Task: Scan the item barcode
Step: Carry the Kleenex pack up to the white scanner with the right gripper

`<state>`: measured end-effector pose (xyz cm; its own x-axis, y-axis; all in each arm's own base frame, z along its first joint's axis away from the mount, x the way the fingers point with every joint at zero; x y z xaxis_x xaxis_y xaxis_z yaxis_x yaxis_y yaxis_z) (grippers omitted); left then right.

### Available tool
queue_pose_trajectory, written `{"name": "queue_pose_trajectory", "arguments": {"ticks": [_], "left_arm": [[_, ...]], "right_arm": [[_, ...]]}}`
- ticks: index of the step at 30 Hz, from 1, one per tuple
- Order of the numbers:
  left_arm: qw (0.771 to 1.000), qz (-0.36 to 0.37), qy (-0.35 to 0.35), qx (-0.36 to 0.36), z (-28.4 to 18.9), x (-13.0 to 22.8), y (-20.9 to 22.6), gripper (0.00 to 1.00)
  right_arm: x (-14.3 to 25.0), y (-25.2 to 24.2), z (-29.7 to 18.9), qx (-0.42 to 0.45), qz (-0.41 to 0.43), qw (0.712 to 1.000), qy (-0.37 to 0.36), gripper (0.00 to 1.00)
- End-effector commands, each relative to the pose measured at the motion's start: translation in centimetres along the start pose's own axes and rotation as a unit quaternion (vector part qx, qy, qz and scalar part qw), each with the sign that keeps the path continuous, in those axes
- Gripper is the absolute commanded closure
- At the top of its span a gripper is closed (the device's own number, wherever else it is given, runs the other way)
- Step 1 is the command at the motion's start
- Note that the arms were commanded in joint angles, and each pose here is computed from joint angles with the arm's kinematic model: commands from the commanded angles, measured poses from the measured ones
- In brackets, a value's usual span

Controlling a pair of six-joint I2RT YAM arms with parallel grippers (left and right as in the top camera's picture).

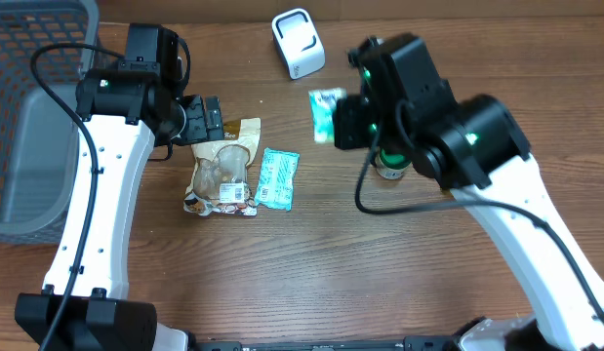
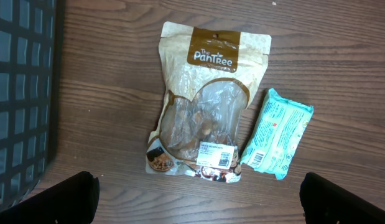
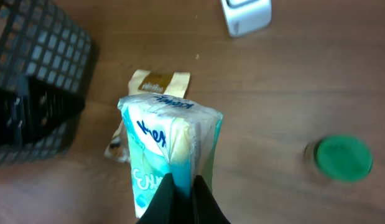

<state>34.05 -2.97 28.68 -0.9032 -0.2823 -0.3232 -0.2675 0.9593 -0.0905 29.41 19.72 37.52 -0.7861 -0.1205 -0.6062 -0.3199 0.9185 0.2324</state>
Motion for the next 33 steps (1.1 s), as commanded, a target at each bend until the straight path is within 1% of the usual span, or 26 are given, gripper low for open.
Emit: {"name": "queue_pose_trajectory", "arguments": {"ticks": [1,4,5,7,14,18,26,29,33], "left_arm": [[1.000,0.005,0.005,0.001,0.3,0.0,-0.1,0.01],[1.000,0.005,0.005,0.001,0.3,0.0,-0.1,0.01],[1.000,0.005,0.005,0.001,0.3,0.0,-0.1,0.00],[1.000,0.005,0.005,0.001,0.3,0.0,-0.1,0.01],[1.000,0.005,0.005,0.001,0.3,0.0,-0.1,0.00],[1.000,0.005,0.005,0.001,0.3,0.0,-0.1,0.01],[1.000,0.005,0.005,0.001,0.3,0.0,-0.1,0.00],[1.000,0.005,0.005,0.001,0.3,0.0,-0.1,0.00],[1.000,0.005,0.005,0.001,0.3,0.0,-0.1,0.01]], "right_arm": [[-1.2,-0.2,2.7,0.046,-0.055,0.997,-0.007,0.96],[-2.1,-0.5,4.7,0.098,-0.074,0.992,-0.027,0.96],[-2.8,-0.7,6.1,0.130,-0.100,0.986,-0.039,0.96],[-3.5,-0.9,7.5,0.154,-0.123,0.979,-0.050,0.96],[-5.6,-1.0,11.5,0.193,-0.192,0.959,-0.084,0.96],[-6.9,-1.1,13.7,0.224,-0.244,0.938,-0.106,0.96],[-8.6,-0.6,19.4,0.241,-0.357,0.892,-0.137,0.96],[-9.0,-1.0,21.2,0.248,-0.366,0.885,-0.147,0.96],[-9.6,-2.4,23.0,0.260,-0.353,0.884,-0.161,0.96]]}}
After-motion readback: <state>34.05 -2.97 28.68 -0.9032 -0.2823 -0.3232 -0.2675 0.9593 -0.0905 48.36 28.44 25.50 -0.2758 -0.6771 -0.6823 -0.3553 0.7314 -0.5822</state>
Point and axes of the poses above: each gripper's point midway between its finger pads, its own z axis out along the fingers, its own y axis along the line the jaws close on, x = y × z, the point moved 7 cm from there along -z, back along the fingers, and after that the axes turned 6 degrees about -z, right-handed, at the moved point
